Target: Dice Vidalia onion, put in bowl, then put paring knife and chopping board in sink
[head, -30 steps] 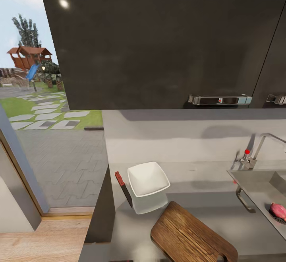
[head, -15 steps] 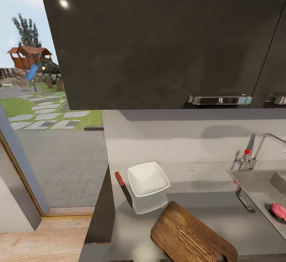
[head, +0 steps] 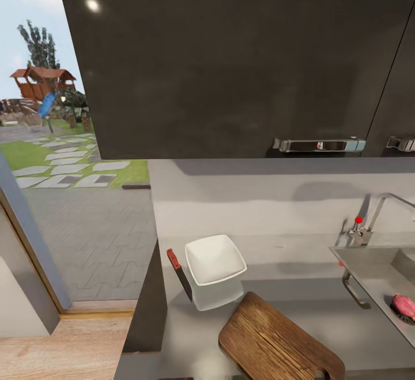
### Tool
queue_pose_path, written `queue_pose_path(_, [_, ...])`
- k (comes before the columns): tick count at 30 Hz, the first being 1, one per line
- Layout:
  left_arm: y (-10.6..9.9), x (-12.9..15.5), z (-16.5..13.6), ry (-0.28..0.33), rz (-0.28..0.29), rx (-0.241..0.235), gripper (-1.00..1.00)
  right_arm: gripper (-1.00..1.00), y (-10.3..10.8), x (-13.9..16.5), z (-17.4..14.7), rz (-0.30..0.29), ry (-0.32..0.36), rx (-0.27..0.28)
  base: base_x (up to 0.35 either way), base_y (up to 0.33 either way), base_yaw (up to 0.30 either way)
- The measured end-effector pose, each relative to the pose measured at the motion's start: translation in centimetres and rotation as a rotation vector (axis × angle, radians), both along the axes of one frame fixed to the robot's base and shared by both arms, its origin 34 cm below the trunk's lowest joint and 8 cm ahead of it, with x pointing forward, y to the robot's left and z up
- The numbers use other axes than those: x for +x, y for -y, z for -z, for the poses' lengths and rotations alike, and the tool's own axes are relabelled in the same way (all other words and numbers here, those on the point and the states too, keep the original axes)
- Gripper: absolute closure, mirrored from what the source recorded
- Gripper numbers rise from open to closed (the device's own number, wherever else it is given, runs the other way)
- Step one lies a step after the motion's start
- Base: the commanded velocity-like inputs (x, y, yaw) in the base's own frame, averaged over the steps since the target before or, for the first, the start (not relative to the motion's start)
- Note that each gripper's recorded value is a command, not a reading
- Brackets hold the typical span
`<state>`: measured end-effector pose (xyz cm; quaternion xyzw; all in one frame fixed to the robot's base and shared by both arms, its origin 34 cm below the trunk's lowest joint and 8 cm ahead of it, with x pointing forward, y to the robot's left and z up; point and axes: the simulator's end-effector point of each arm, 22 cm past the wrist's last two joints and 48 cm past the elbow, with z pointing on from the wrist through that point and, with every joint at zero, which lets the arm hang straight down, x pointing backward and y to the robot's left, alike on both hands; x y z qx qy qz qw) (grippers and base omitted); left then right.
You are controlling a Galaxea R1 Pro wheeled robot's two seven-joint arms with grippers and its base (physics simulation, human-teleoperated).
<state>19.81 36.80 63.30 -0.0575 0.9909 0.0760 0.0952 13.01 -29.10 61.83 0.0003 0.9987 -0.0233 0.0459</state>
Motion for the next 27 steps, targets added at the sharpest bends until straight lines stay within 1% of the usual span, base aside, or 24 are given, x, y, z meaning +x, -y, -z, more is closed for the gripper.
queue_pose_path(1, [-2.1,2.8,-1.0,0.071,-0.068,0.024,-1.0,-1.0,0.0,0.0,0.0,0.0,0.0,0.0,0.0,0.0,0.0])
queue_pose_path(2, [-2.7,3.5,-1.3,0.092,-0.085,0.031,-1.0,-1.0,0.0,0.0,0.0,0.0,0.0,0.0,0.0,0.0,0.0])
queue_pose_path(3, [-3.7,4.8,-1.9,0.127,-0.114,0.043,-1.0,-1.0,0.0,0.0,0.0,0.0,0.0,-0.001,0.0,0.0,0.0])
queue_pose_path(6, [-5.3,6.9,-3.0,0.182,-0.154,0.061,-1.0,-1.0,0.0,0.0,0.0,-0.001,0.0,0.0,0.0,0.0,0.0])
queue_pose_path(8, [-5.8,7.8,-3.4,0.202,-0.164,0.067,-1.0,-1.0,0.0,0.0,0.0,-0.001,0.0,0.0,0.0,0.0,0.0])
queue_pose_path(9, [-6.8,9.9,-4.6,0.238,-0.17,0.079,-1.0,-1.0,0.0,0.0,0.0,-0.001,0.0,0.0,0.0,0.0,0.0])
queue_pose_path(10, [-8.3,12.8,-6.6,0.268,-0.177,0.094,-1.0,-1.0,0.0,0.0,0.0,-0.001,0.0,0.0,0.0,0.0,0.0])
queue_pose_path(11, [-8.8,14.1,-7.6,0.289,-0.177,0.101,-1.0,-1.0,0.0,0.0,0.0,-0.001,0.0,0.0,0.0,0.0,0.0])
queue_pose_path(13, [-10.0,15.7,-9.2,0.298,-0.187,0.112,-1.0,-1.0,0.0,0.0,0.0,-0.001,0.0,0.0,0.0,0.0,0.0])
queue_pose_path(14, [-11.3,17.8,-11.9,0.293,-0.199,0.12,-1.0,-1.0,0.0,0.0,0.0,-0.002,-0.001,0.0,0.0,0.0,0.0])
queue_pose_path(15, [-11.8,20.5,-14.7,0.347,-0.191,0.133,-1.0,-1.0,0.0,0.0,0.0,-0.001,0.0,0.0,0.0,0.0,0.0])
queue_pose_path(17, [-12.0,22.6,-17.8,0.372,-0.188,0.138,-1.0,-1.0,0.0,0.0,0.0,-0.001,0.0,0.0,0.0,0.0,0.0])
queue_pose_path(21, [-11.9,24.9,-22.7,0.394,-0.183,0.142,-1.0,-1.0,0.0,0.0,0.0,-0.001,0.0,-0.001,0.0,0.0,0.0])
queue_pose_path(22, [-11.7,25.7,-24.8,0.401,-0.181,0.141,-1.0,-1.0,0.0,0.0,0.0,-0.001,0.0,-0.001,0.0,0.0,0.0])
queue_pose_path(24, [-11.3,26.7,-26.3,0.419,-0.18,0.137,-1.0,-1.0,0.0,0.0,0.0,-0.001,0.0,-0.001,0.0,0.0,0.0])
queue_pose_path(25, [-11.1,27.7,-27.1,0.436,-0.181,0.132,-1.0,-1.0,0.0,0.0,0.0,-0.001,0.0,-0.001,0.0,0.0,0.0])
queue_pose_path(26, [-10.7,29.3,-28.1,0.453,-0.187,0.118,-1.0,-1.0,0.0,0.0,0.0,-0.001,0.0,-0.001,0.0,0.0,0.0])
queue_pose_path(27, [-10.5,30.2,-28.6,0.459,-0.191,0.109,-1.0,-1.0,0.0,0.0,0.0,-0.001,0.0,-0.001,0.0,0.0,0.0])
